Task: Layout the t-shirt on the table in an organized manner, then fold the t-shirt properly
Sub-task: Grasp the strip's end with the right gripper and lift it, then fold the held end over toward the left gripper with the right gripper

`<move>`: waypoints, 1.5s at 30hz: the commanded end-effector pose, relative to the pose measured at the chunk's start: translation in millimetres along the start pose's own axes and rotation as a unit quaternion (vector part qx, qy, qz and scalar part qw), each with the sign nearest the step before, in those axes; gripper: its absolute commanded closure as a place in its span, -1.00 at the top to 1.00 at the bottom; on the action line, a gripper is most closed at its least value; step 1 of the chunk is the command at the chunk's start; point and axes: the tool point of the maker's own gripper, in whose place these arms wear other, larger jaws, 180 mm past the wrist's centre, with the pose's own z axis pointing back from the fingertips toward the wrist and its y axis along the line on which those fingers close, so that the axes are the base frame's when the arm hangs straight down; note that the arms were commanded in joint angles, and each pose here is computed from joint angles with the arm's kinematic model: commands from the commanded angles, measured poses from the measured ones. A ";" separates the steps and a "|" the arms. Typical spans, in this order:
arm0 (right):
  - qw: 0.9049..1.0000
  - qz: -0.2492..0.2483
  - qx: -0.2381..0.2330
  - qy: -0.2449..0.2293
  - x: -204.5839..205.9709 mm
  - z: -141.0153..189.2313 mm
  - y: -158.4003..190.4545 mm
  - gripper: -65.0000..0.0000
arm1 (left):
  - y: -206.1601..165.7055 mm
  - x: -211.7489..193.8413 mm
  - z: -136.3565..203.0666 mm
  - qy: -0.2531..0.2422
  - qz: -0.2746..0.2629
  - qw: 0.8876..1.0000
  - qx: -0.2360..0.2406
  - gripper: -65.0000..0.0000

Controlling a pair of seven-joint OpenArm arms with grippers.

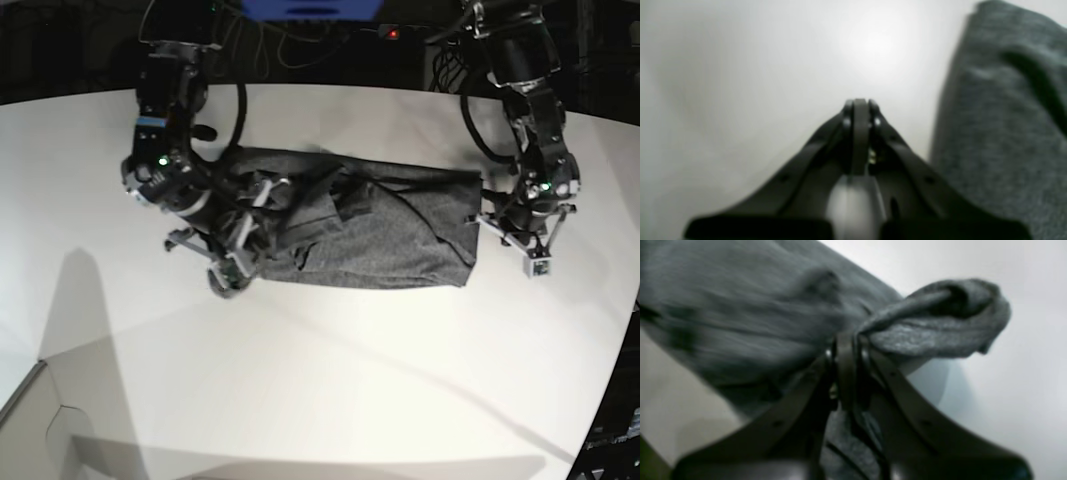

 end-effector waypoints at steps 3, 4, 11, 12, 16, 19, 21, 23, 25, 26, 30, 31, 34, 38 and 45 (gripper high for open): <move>0.997 0.040 0.030 -0.056 40.7 3.9 27.9 -1.00 | -16.4 9.6 0.3 -0.012 -0.007 1.000 -0.023 -1.00; 0.996 0.052 0.041 -0.062 47.2 2.7 37.7 -1.00 | -21.3 8.2 -0.2 -0.011 -0.002 1.000 -0.027 -1.00; 0.980 0.130 0.115 -0.095 81.8 -1.5 102.9 -1.00 | -36.4 -4.6 0.6 -0.001 0.006 0.999 -0.039 -1.00; 0.976 0.144 0.130 -0.101 86.4 -0.8 116.5 -1.00 | -39.0 -5.2 0.4 -0.001 0.007 0.999 -0.040 -1.00; 0.957 0.198 0.182 -0.114 98.3 -1.9 162.9 -1.00 | -45.9 -18.9 2.0 0.015 0.013 0.999 -0.047 -1.00; 0.948 0.218 0.200 -0.120 106.1 -10.1 174.9 -1.00 | -45.8 -15.2 8.6 0.018 0.009 0.999 -0.045 -1.00; 0.945 0.219 0.205 -0.129 112.1 -16.8 174.9 -1.00 | -47.1 -16.5 15.3 0.016 0.008 0.999 -0.044 -1.00; 0.944 0.220 0.207 -0.131 115.9 -22.4 173.6 -1.00 | -45.9 -13.3 22.3 0.007 0.003 0.999 -0.042 -1.00; 0.943 0.226 0.205 -0.132 121.9 -27.7 170.0 -1.00 | -44.7 -14.4 28.1 0.003 0.000 0.999 -0.040 -1.00; 0.943 0.229 0.204 -0.130 123.8 -30.5 168.2 -1.00 | -44.6 -16.0 30.4 0.003 -0.001 0.999 -0.039 -1.00; 0.942 0.233 0.201 -0.134 131.6 -32.6 164.6 -1.00 | -46.6 -23.9 39.2 0.003 -0.003 0.999 -0.040 -1.00; 0.941 0.229 0.207 -0.138 134.2 -31.5 166.1 -1.00 | -51.9 -25.6 40.5 0.003 0.002 0.999 -0.044 -1.00; 0.937 0.209 0.232 -0.158 144.9 -25.8 173.1 -1.00 | -60.8 -20.6 44.9 -0.008 0.012 0.998 -0.053 -1.00; 0.927 0.183 0.264 -0.191 161.0 -15.3 182.0 -1.00 | -69.0 -20.4 49.5 -0.016 0.033 0.997 -0.074 -1.00; 0.925 0.175 0.274 -0.199 169.5 -21.5 180.8 -1.00 | -70.0 -26.1 57.1 -0.017 0.042 0.996 -0.082 -1.00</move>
